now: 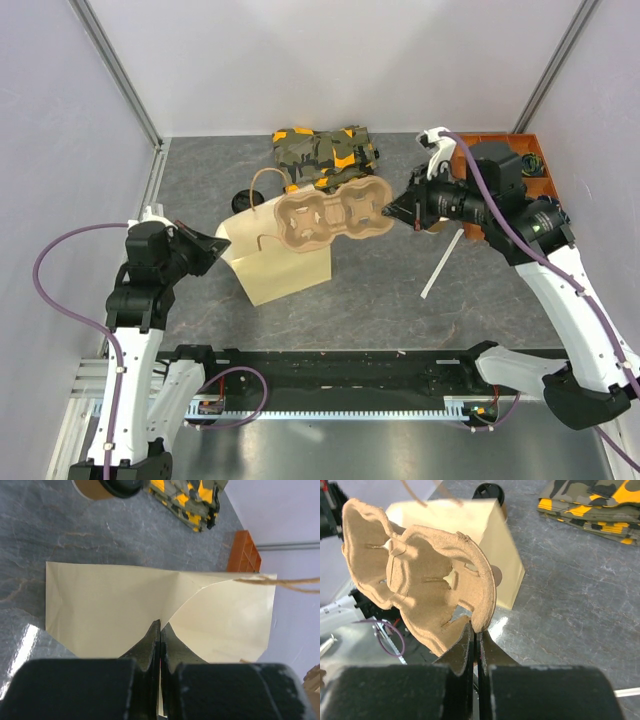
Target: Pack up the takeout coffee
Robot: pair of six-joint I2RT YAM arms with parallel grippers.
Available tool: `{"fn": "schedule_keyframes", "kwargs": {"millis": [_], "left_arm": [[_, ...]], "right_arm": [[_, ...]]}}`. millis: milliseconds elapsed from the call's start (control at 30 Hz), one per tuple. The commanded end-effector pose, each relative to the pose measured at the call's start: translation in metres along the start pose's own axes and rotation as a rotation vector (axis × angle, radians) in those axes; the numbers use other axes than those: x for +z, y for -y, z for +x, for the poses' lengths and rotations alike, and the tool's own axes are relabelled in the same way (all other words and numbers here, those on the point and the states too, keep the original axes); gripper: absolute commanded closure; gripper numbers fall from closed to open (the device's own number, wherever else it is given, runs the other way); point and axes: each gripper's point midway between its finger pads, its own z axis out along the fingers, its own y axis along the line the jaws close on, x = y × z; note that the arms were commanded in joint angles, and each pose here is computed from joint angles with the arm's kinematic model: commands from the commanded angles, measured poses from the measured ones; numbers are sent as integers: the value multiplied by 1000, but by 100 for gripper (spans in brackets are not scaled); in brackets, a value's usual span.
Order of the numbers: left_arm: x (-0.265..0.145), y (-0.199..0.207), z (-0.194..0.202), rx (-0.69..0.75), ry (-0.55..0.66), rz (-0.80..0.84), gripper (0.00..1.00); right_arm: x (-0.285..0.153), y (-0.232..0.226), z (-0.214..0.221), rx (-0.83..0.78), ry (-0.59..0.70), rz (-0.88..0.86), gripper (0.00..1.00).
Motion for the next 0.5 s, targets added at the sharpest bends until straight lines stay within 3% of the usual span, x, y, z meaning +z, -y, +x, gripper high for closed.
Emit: {"fn": "schedule_keyframes", "kwargs": {"millis": [0, 233, 467], "left_arm": [[-5, 20, -23, 20, 100, 62, 98], [-13, 25, -14, 119, 80, 129, 98], [-22, 31, -20, 251, 144, 186, 98]], "right_arm": [[8, 2, -6, -67, 29, 49, 100], [24, 0, -6, -9, 15, 25, 100], [30, 14, -4, 13, -8, 97, 100]]}}
